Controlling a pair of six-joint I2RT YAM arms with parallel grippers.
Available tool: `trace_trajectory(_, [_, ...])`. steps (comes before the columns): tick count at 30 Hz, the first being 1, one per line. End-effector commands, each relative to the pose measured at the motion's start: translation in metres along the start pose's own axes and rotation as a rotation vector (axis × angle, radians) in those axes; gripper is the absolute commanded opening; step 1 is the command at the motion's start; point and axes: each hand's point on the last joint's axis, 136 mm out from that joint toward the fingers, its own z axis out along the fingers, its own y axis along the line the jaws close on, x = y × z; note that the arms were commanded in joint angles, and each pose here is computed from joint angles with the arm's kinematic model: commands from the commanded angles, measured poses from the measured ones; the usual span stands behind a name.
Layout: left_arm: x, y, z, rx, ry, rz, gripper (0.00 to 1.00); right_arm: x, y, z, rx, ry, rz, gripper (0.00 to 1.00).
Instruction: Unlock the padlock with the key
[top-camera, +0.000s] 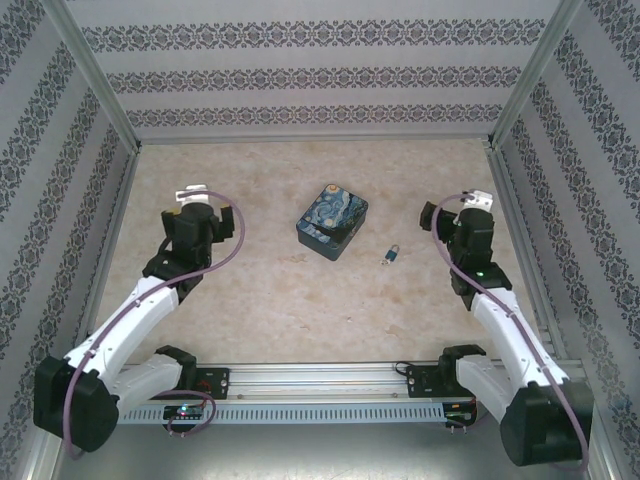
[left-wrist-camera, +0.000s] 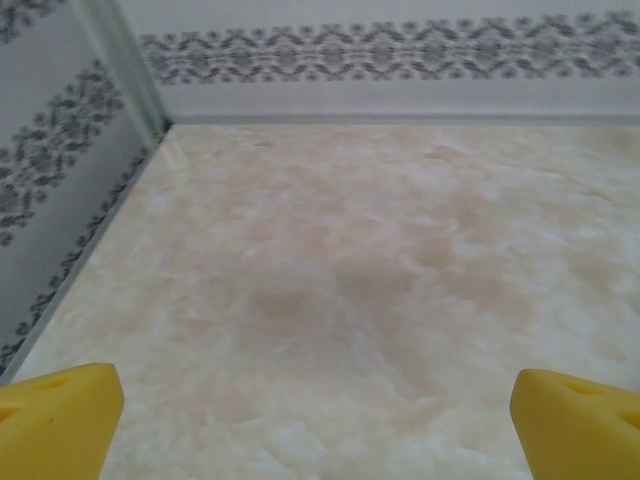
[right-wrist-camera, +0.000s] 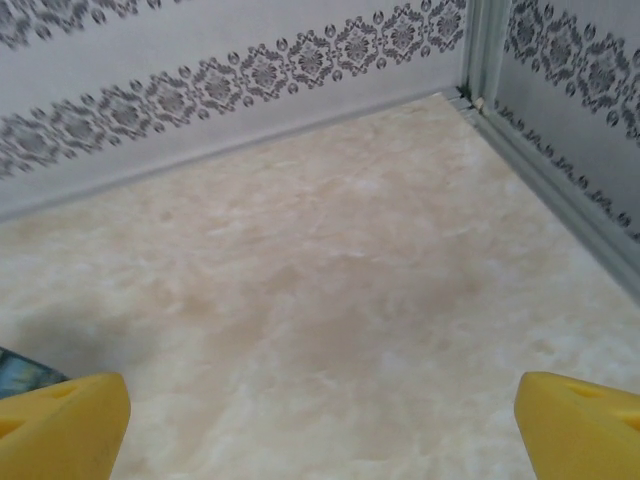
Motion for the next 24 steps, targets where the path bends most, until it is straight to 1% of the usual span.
trace_trajectory(1, [-0.015, 0.017, 0.007, -0.011, -0.103, -0.087, 1.00, -0.006, -0.004, 0.012, 0.088, -0.114, -0.189, 0.98])
trace_trajectory(6, [0.006, 0.043, 0.026, -0.082, -0.094, -0.103, 1.00, 0.015, -0.002, 0.036, 0.104, -0.120, -0.215, 0.98])
trace_trajectory(8, [0.015, 0.044, 0.033, -0.080, -0.099, -0.079, 1.00, 0.023, -0.001, 0.042, 0.100, -0.117, -0.222, 0.98])
trace_trajectory(10, [0.026, 0.049, 0.043, -0.108, -0.085, -0.092, 1.00, 0.034, 0.000, 0.051, 0.094, -0.103, -0.241, 0.98])
trace_trajectory(13, [0.044, 0.041, 0.060, -0.090, -0.076, -0.091, 1.00, 0.050, -0.001, 0.058, 0.081, -0.094, -0.249, 0.98])
trace_trajectory(16, [0.065, 0.039, 0.077, -0.105, -0.077, -0.051, 1.00, 0.048, 0.010, 0.057, 0.020, -0.138, -0.281, 0.98])
trace_trajectory(18, [0.078, 0.040, 0.087, -0.122, -0.060, -0.034, 1.00, 0.062, 0.004, 0.057, 0.010, -0.144, -0.269, 0.98])
trace_trajectory(20, [0.082, 0.037, 0.093, -0.098, -0.061, -0.046, 1.00, 0.063, 0.002, 0.060, 0.003, -0.173, -0.253, 0.98])
trace_trajectory(22, [0.086, 0.031, 0.101, -0.072, -0.052, -0.042, 1.00, 0.066, -0.002, 0.063, -0.012, -0.138, -0.224, 0.98])
trace_trajectory(23, [0.089, 0.027, 0.104, -0.053, -0.025, -0.028, 1.00, 0.070, -0.006, 0.067, -0.009, -0.128, -0.210, 0.98])
trace_trajectory(24, [0.089, 0.022, 0.108, -0.027, -0.011, -0.013, 1.00, 0.072, -0.007, 0.071, -0.006, -0.140, -0.205, 0.98])
